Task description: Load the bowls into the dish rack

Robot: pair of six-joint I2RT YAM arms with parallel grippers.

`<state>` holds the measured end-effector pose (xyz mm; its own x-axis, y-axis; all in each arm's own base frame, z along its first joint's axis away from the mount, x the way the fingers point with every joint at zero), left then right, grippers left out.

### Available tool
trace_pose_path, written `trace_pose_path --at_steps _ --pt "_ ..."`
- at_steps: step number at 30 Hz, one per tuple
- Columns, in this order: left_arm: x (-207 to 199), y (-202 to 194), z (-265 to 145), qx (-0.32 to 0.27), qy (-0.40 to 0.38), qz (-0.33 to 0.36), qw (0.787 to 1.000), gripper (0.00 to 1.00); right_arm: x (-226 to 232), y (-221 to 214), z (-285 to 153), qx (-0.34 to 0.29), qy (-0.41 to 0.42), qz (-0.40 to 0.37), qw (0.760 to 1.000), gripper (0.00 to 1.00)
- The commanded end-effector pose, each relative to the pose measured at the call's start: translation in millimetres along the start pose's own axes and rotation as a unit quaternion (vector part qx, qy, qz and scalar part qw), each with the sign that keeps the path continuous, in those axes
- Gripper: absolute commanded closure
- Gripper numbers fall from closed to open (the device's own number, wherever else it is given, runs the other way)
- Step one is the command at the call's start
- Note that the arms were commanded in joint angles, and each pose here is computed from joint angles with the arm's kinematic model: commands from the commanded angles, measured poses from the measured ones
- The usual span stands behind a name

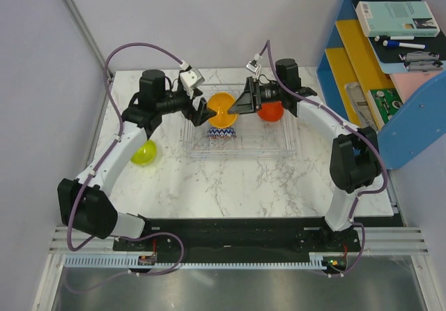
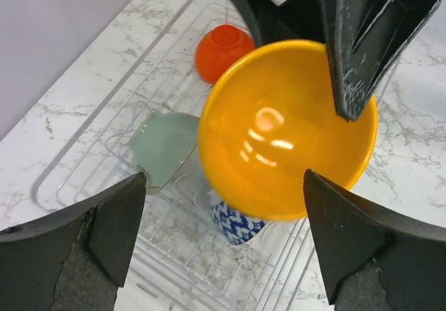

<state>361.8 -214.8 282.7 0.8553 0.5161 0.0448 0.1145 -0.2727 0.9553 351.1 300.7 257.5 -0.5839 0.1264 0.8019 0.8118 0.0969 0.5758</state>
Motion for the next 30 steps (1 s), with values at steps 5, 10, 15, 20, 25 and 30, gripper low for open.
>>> trace_pose_path --at_steps 5,10,15,20,25,30 --pt "57 5 -70 -0.048 0.1 -0.058 0.992 0.0 -19 16 -49 -0.024 -0.146 -0.077 0.986 1.0" --pt "94 -33 -134 -0.03 0.197 -0.111 0.974 0.0 -54 22 -89 -0.022 -0.342 -0.114 0.933 1.0" --pt "105 -84 -176 0.01 0.273 -0.148 0.951 0.0 -54 19 -122 -0.023 -0.445 -0.129 0.886 1.0" --pt "109 -118 -210 0.026 0.327 -0.17 0.929 0.0 -58 3 -141 0.01 -0.539 -0.125 0.833 1.0" --pt "111 -141 -222 0.02 0.342 -0.202 0.917 0.0 -74 -24 -136 0.073 -0.594 -0.143 0.789 1.0" --pt "112 -148 -229 0.017 0.355 -0.207 0.911 0.0 -93 -36 -144 0.106 -0.646 -0.152 0.74 1.0"
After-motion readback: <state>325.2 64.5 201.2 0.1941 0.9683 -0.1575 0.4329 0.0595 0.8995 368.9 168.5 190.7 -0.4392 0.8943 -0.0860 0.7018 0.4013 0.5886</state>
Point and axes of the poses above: each gripper's point midway between its finger pads, its own z axis out along the fingers, its own x axis along the line the jaws close on, y = z × x, the point moved 1 cm from there along -z, back along the fingers, and after that the axes turned 2 degrees about -z, right-handed, at the moved point
